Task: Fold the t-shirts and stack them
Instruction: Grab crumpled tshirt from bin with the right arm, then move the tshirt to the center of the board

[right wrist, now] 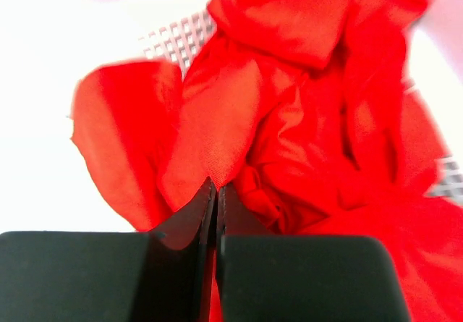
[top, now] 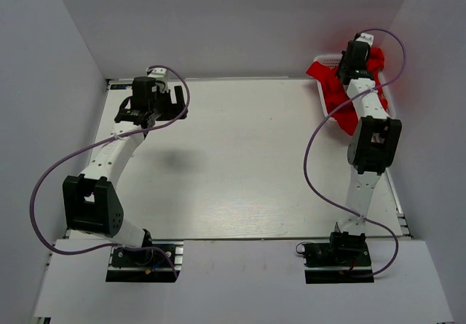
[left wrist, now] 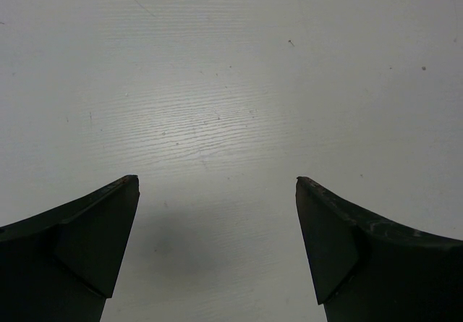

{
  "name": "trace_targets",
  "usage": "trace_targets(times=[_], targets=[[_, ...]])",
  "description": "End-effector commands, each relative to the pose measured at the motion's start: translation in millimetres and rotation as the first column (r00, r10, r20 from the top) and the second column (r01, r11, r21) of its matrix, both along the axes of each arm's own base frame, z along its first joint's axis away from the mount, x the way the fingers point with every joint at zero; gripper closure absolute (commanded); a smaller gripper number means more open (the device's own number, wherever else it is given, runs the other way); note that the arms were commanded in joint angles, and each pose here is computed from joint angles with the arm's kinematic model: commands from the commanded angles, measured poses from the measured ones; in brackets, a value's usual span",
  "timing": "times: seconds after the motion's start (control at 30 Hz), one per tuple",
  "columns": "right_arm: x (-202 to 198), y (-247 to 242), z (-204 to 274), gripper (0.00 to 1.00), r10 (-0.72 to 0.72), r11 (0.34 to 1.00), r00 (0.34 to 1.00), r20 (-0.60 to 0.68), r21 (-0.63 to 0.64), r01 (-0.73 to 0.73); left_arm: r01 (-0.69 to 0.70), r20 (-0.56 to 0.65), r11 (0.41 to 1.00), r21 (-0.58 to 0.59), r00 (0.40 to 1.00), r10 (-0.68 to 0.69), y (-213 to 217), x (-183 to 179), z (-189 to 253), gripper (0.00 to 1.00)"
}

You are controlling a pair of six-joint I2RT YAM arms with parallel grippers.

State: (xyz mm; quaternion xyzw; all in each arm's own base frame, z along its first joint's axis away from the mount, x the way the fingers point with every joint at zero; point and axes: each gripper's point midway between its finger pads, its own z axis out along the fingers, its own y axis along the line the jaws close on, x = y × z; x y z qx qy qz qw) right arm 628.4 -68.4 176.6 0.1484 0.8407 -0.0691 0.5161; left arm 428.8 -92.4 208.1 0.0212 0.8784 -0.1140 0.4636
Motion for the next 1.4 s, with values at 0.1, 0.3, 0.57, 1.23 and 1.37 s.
trace_targets(times=[0.1, 0.3, 0.57, 1.23, 1.37], targets=[[-22.1, -16.6, 160.4, 1.0, -0.03, 0.993, 0.959, 0.283, -0.099, 0.06, 0.001, 0.122, 1.0, -0.014, 0.992, 0.0, 2.2, -0.2, 50.4, 0.01], [-46.9, -15.6, 233.2, 1.0, 0.004, 0.985, 0.926, 0.379, -0.161, 0.061, 0.006, 0.13, 1.0, -0.027, 0.991, -0.002, 0.9, -4.7, 54.7, 0.01], [-95.4, 11.8, 375.5, 1.0, 0.165, 0.97, 0.744, 0.648, -0.243, -0.004, 0.014, 0.162, 0.999, -0.046, 0.987, -0.007, -0.1, -14.4, 61.1, 0.01], [-250.9, 243.4, 507.9, 1.0, 0.636, 0.478, -0.105, 0.764, -0.498, -0.724, -0.006, 0.112, 1.0, -0.016, 0.994, 0.007, 5.4, -17.3, 39.9, 0.01], [-252.3, 278.7, 466.0, 1.0, 0.657, 0.306, -0.137, 0.742, -0.428, -0.85, -0.022, 0.085, 1.0, -0.002, 0.996, 0.022, 9.3, -20.8, 33.8, 0.01]])
